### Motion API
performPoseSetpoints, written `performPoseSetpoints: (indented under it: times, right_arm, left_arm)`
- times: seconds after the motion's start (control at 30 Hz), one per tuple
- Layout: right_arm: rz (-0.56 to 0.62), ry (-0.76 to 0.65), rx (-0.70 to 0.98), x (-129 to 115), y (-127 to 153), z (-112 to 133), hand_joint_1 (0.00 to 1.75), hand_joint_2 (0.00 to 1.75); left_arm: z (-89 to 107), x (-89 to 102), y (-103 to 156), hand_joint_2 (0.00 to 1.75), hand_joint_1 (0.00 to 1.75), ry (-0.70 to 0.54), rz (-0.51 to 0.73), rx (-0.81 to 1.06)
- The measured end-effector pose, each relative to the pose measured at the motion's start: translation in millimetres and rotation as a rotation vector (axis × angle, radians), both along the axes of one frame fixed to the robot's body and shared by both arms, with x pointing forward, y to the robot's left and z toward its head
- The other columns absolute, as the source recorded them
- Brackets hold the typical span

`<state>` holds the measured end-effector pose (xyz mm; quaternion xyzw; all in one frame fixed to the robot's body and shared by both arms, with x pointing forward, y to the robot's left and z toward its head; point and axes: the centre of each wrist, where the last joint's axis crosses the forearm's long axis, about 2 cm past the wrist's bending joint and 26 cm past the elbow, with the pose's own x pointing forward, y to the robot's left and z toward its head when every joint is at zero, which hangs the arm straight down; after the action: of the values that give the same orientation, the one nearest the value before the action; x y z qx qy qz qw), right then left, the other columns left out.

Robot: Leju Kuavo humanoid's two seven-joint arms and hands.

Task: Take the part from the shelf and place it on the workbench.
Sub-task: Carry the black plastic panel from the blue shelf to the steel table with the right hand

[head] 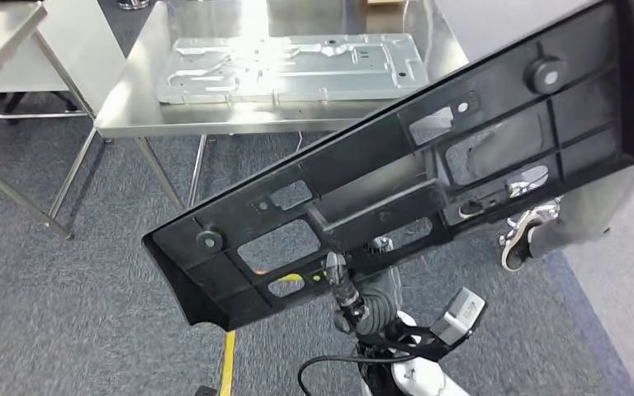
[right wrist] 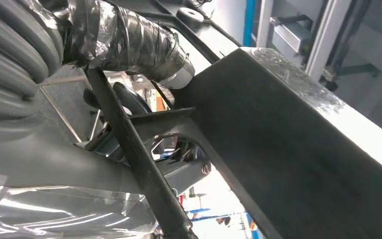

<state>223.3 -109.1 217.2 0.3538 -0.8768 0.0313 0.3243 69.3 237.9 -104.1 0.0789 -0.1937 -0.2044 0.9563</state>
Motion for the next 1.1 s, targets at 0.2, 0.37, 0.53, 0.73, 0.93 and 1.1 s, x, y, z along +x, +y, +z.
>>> performPoseSetpoints:
  times: [0.2,0.37,0.53,0.73,0.93,1.1]
  right_arm:
    - [0.002,0.004,0.0,-0.6,-0.1,-1.0,1.75,1.75]
    - [0.007,0.01,-0.003,-0.9,-0.1,-2.8,1.75,1.75]
    - [0.01,0.012,0.003,-0.9,0.7,-2.1,1.75,1.75]
    - [0.019,0.012,0.004,-1.0,0.9,-2.2,1.75,1.75]
    - [0.022,0.015,0.004,-0.6,1.4,-3.0,1.75,1.75]
    - [0.022,0.013,0.005,0.1,1.4,-2.6,1.75,1.75]
  left_arm:
    - [-0.2,-1.8,-0.6,1.75,0.0,0.005,0.0,-0.001]
    - [-0.1,-1.2,-0.5,1.75,0.0,0.004,0.002,-0.001]
    - [0.3,2.0,-0.2,1.75,0.0,-0.002,0.003,0.0]
    - [-0.4,-2.9,-0.2,1.75,0.0,0.007,0.002,0.0]
    - [-1.3,-5.8,3.6,1.75,0.0,0.014,0.006,0.009]
    - [-0.3,-0.2,2.5,1.75,0.0,0.003,0.007,0.007]
